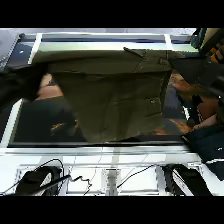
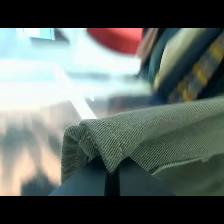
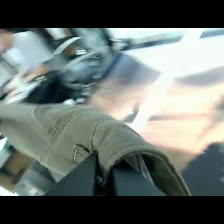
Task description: Fold the clothes and pants, and hang the long-sleeved shirts on hangers.
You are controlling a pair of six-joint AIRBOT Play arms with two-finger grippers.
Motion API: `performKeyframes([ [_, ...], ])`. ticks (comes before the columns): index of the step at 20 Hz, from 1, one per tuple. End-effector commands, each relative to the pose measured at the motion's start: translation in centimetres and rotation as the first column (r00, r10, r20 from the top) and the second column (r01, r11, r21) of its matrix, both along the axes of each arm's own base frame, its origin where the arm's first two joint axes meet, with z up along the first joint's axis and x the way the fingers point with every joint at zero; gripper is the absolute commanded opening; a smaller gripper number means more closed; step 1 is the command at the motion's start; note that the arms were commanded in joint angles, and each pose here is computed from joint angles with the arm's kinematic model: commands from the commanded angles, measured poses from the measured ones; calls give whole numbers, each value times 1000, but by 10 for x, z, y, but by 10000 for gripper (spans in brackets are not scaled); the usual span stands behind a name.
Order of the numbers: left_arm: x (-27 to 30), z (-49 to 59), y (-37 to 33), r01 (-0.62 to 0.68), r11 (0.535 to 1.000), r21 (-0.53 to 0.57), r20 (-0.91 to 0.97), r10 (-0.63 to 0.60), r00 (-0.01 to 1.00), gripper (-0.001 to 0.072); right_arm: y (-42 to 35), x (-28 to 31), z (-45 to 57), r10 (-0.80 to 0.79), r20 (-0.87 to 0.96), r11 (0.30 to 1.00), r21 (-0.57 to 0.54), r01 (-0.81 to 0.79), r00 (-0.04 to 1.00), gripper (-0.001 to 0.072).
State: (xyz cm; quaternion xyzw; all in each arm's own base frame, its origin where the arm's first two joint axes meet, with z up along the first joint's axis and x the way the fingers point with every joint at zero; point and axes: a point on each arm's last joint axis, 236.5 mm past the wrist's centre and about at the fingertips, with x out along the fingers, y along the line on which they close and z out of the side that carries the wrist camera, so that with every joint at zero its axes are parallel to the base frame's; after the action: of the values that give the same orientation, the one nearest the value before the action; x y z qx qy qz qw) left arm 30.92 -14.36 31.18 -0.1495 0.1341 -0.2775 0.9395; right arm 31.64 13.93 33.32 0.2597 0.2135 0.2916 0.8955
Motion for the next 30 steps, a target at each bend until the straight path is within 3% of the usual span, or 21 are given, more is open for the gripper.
performKeyframes([
  [1, 56, -107, -32, 63, 997, 33, -312, -50, 949, 14, -27, 62, -76, -121, -188, 993, -37, 116, 975, 43],
  [5, 126, -225, -104, 72, 995, 72, -397, -38, 917, 15, -54, 140, -219, -238, -432, 969, -48, 241, 870, 43],
  [8, 143, -262, -137, -26, 996, -79, -482, -15, 876, 15, -66, 177, -264, -297, -485, 943, -17, 331, 822, 43],
  [10, 136, -265, -145, -12, 995, -99, -506, -40, 861, 15, -75, 184, -268, -329, -463, 936, -46, 349, 823, 43],
  [13, 88, -268, -165, 154, 981, -121, -606, -196, 771, 15, -91, 166, -285, -326, -475, 944, -211, 254, 817, 42],
  [16, 40, -290, -181, 295, 945, -143, -715, -304, 629, 15, -117, 123, -321, -329, -577, 916, -386, 106, 748, 43],
  [19, 27, -315, -186, 325, 935, -145, -768, -314, 559, 16, -136, 98, -340, -356, -618, 871, -490, 10, 701, 42],
  [22, 18, -340, -189, 290, 943, -166, -833, -291, 470, 16, -139, 96, -342, -363, -620, 862, -506, -1, 696, 43],
  [23, 16, -345, -189, 292, 942, -168, -841, -292, 456, 47, -139, 96, -342, -363, -618, 862, -507, -1, 697, 61],
  [24, 15, -347, -189, 292, 942, -169, -844, -291, 450, 244, -140, 100, -341, -368, -606, 860, -510, 11, 705, 321],
  [25, 18, -346, -188, 282, 944, -171, -841, -288, 457, 634, -142, 105, -339, -372, -589, 857, -515, 22, 718, 719],
  [26, 23, -342, -187, 263, 947, -186, -838, -292, 460, 694, -145, 113, -335, -383, -558, 851, -523, 46, 736, 694],
  [30, 55, -320, -174, 174, 953, -249, -815, -303, 494, 695, -173, 141, -313, -445, -460, 812, -570, 129, 768, 684],
])
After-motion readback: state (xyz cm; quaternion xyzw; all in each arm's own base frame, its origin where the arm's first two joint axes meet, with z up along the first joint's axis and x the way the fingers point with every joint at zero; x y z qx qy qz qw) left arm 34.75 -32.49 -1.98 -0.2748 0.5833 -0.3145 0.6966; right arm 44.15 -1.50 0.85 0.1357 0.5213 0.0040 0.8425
